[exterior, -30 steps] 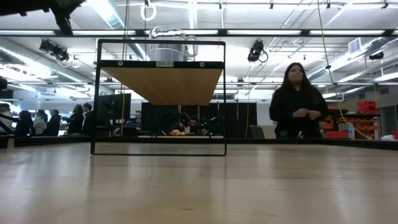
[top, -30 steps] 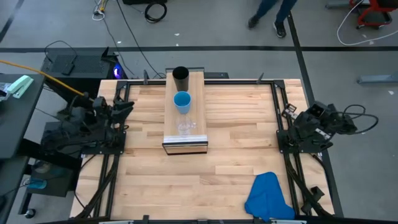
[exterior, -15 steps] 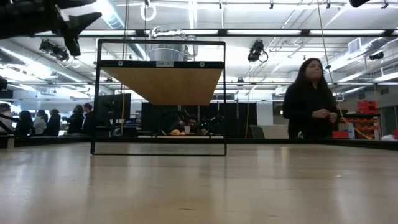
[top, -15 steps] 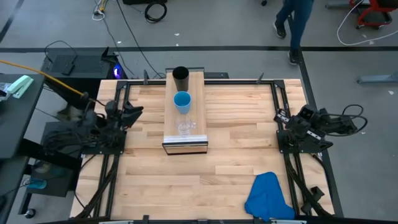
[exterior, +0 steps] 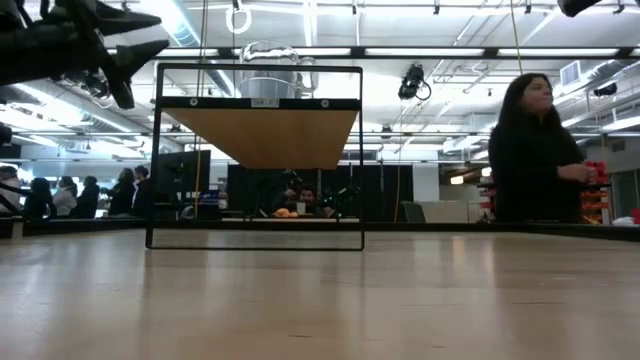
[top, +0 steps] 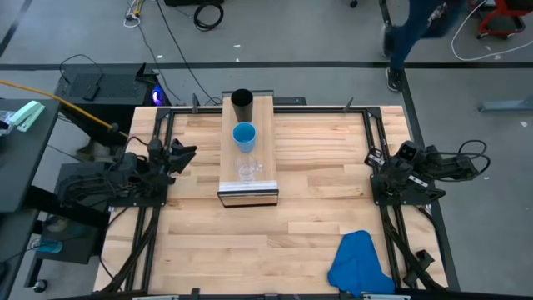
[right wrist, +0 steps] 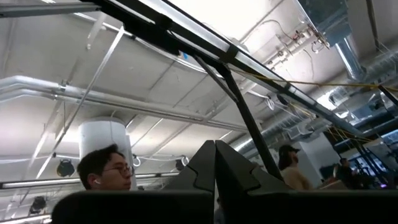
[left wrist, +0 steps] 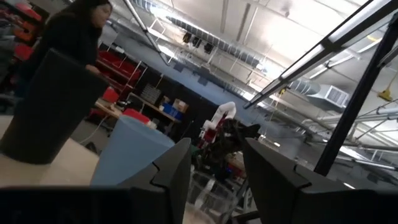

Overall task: Stack small to large cups/mugs on shelf
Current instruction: Return to Home Position

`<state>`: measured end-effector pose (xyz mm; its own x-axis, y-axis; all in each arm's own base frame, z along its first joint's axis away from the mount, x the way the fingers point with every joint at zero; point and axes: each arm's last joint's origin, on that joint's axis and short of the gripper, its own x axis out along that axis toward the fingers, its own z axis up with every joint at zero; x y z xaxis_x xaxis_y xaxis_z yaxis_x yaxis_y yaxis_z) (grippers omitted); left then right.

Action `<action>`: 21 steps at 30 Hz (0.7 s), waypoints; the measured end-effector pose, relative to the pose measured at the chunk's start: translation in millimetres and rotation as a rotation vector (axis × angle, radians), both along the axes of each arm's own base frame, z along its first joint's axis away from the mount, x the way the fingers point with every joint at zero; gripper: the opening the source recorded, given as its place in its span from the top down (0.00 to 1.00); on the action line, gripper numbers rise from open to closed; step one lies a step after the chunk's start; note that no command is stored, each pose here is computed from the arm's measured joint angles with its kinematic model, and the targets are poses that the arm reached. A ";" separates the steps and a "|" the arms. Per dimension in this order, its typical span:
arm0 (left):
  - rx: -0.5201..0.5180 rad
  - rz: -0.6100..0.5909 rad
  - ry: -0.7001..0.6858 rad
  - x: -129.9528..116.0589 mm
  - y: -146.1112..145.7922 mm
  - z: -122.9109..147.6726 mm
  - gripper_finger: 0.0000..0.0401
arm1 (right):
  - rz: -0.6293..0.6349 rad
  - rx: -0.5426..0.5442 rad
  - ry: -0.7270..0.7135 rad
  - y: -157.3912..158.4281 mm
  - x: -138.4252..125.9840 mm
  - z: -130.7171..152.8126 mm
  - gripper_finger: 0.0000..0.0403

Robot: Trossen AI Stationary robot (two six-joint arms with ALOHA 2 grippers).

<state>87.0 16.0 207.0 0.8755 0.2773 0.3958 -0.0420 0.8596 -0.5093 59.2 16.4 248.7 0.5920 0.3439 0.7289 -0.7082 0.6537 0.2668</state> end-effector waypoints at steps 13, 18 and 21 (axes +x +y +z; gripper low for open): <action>-0.016 0.052 0.206 6.3 2.1 -21.1 0.61 | -0.048 -0.158 0.285 4.0 19.7 -25.0 0.96; 0.066 0.077 0.324 7.7 2.3 -29.6 0.62 | -0.077 -0.241 0.427 5.0 26.5 -40.0 0.96; 0.103 0.085 0.391 8.2 2.4 -34.7 0.63 | -0.084 -0.281 0.504 5.4 29.0 -48.3 0.96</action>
<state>95.1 18.4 172.3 0.9410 0.3316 0.0671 -0.2887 0.8904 -0.3520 88.2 21.9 200.4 0.8757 0.4202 0.2377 -0.4815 0.7964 0.3659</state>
